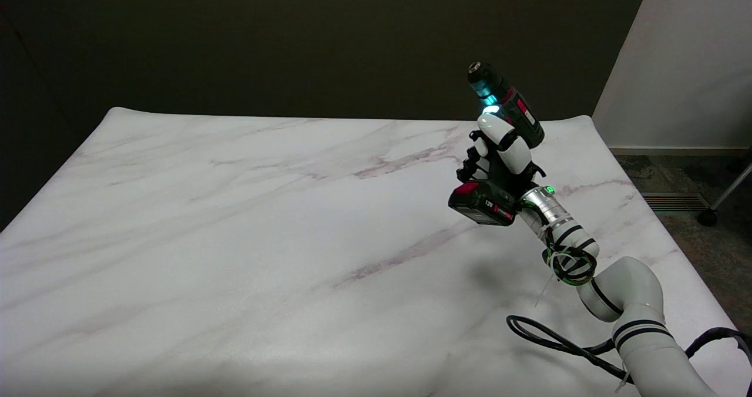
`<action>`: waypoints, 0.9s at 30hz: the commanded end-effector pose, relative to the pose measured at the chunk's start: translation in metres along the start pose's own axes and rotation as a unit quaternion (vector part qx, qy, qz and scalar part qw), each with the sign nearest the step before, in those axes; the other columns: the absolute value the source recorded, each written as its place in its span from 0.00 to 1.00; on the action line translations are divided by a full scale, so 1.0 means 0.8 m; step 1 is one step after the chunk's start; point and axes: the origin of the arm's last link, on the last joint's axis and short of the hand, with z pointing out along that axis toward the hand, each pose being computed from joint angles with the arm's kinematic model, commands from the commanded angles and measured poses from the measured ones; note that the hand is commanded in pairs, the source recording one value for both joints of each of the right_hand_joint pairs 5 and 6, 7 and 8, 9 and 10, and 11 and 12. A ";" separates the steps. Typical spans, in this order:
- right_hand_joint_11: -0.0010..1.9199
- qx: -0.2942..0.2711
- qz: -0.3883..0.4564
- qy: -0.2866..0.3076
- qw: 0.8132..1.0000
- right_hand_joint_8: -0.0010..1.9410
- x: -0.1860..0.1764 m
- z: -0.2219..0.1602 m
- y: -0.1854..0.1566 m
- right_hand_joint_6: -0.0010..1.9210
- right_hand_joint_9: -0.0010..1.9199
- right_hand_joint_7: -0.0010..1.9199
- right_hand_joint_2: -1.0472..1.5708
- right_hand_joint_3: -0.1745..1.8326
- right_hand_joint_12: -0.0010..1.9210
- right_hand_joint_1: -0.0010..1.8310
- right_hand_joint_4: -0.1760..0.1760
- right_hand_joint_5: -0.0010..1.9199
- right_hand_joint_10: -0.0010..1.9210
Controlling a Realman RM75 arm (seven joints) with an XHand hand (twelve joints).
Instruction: Turn on the power screwdriver.
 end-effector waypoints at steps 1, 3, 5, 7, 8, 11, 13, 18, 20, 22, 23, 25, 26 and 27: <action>1.00 0.001 -0.002 0.001 1.000 0.99 0.002 -0.001 -0.003 1.00 1.00 1.00 1.00 0.88 1.00 0.53 1.00 1.00 1.00; 1.00 0.000 -0.004 0.000 1.000 0.99 0.002 -0.001 -0.003 1.00 1.00 1.00 1.00 0.88 1.00 0.53 1.00 1.00 1.00; 1.00 0.000 -0.004 0.000 1.000 0.99 0.003 -0.002 -0.003 1.00 1.00 1.00 1.00 0.88 1.00 0.53 1.00 1.00 1.00; 1.00 0.002 -0.005 0.001 1.000 0.99 0.003 -0.003 -0.004 1.00 1.00 1.00 1.00 0.88 1.00 0.53 1.00 1.00 1.00; 1.00 0.002 -0.004 0.000 1.000 0.99 0.002 -0.003 -0.004 1.00 1.00 1.00 1.00 0.88 1.00 0.53 1.00 1.00 1.00; 1.00 0.001 -0.004 -0.002 1.000 0.99 0.001 -0.002 -0.003 1.00 1.00 1.00 1.00 0.88 1.00 0.54 0.84 1.00 1.00; 1.00 0.000 -0.005 -0.003 1.000 0.99 0.000 -0.002 -0.003 1.00 1.00 1.00 1.00 0.87 1.00 0.55 0.70 1.00 1.00; 1.00 0.017 -0.004 -0.023 1.000 0.99 -0.009 0.002 -0.016 1.00 1.00 1.00 1.00 0.86 1.00 0.56 0.69 1.00 1.00; 1.00 0.030 -0.011 -0.036 0.999 0.99 -0.018 0.003 -0.028 1.00 1.00 1.00 1.00 0.86 1.00 0.57 0.69 1.00 1.00; 1.00 0.043 -0.024 -0.051 0.997 0.99 -0.030 0.004 -0.042 1.00 1.00 1.00 1.00 0.86 1.00 0.57 0.69 1.00 1.00; 1.00 0.050 -0.031 -0.060 0.997 0.99 -0.037 0.004 -0.049 1.00 1.00 1.00 1.00 0.86 1.00 0.57 0.68 1.00 1.00; 1.00 0.057 -0.040 -0.072 0.995 0.99 -0.047 0.004 -0.057 1.00 1.00 1.00 1.00 0.87 1.00 0.57 0.68 1.00 1.00; 1.00 0.060 -0.041 -0.076 0.994 0.99 -0.052 0.003 -0.059 1.00 1.00 1.00 1.00 0.87 1.00 0.57 0.68 1.00 1.00; 1.00 0.062 -0.040 -0.081 0.994 0.99 -0.057 0.003 -0.060 1.00 1.00 1.00 1.00 0.87 1.00 0.57 0.68 1.00 1.00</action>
